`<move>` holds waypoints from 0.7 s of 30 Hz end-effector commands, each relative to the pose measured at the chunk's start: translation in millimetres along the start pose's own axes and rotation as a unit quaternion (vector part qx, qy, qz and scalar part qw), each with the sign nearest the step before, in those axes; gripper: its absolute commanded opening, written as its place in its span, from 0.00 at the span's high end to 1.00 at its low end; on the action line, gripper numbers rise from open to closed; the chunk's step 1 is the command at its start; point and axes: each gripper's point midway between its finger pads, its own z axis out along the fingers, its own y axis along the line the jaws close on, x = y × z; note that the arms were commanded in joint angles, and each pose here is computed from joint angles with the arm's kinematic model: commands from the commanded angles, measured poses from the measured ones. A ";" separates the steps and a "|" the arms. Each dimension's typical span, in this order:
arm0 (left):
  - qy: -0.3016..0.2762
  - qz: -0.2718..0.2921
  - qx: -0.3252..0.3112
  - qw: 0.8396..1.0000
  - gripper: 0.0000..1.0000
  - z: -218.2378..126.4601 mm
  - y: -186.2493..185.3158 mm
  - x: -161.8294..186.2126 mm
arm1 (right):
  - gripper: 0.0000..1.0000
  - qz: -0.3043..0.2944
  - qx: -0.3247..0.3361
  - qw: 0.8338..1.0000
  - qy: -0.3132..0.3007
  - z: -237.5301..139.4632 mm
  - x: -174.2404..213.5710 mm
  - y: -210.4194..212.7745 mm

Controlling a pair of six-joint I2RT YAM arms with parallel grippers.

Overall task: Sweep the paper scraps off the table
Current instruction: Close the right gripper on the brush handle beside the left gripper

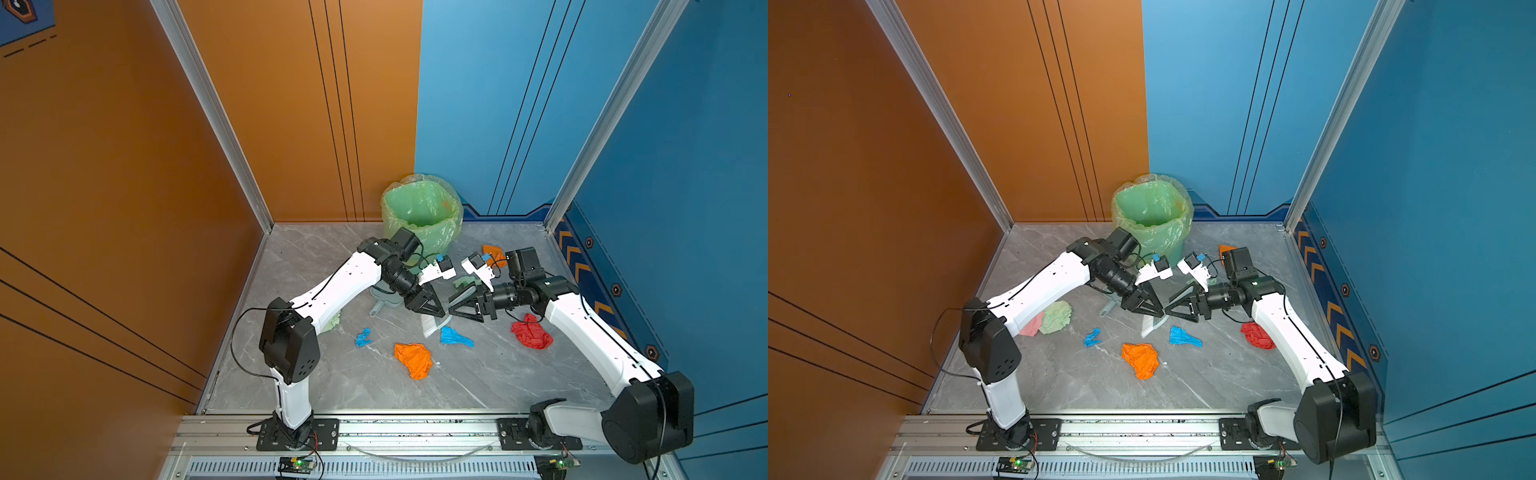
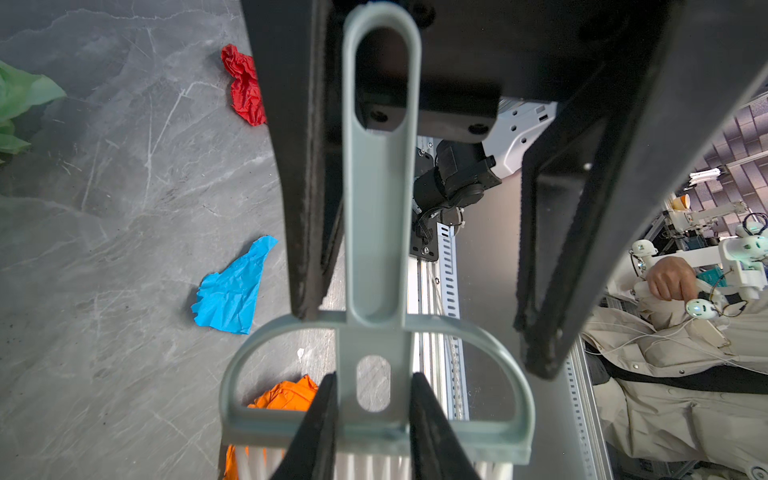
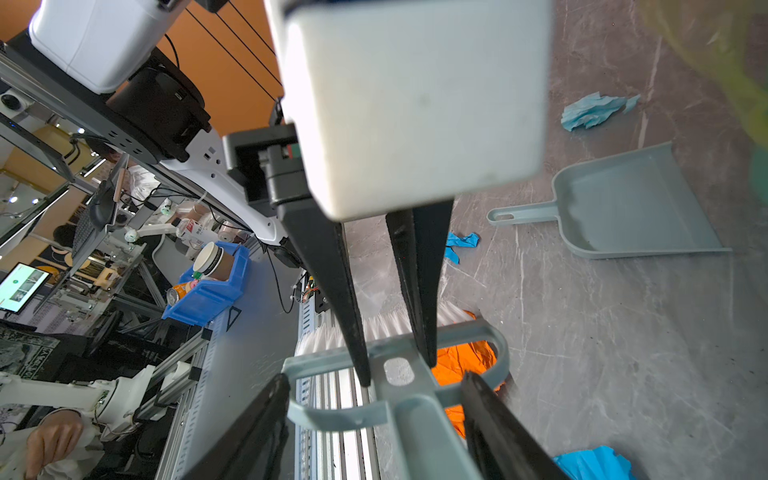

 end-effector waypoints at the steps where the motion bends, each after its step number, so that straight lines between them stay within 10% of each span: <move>1: -0.003 0.011 0.005 1.000 1.00 -1.6 -6.3 -5.0 | 0.35 -0.010 -0.010 1.000 -0.003 1.9 -2.2 2.0; 21: -0.012 0.010 0.010 1.000 1.00 -6.0 -3.4 -7.4 | 0.47 -0.006 -0.008 1.000 0.000 3.1 -1.2 -1.7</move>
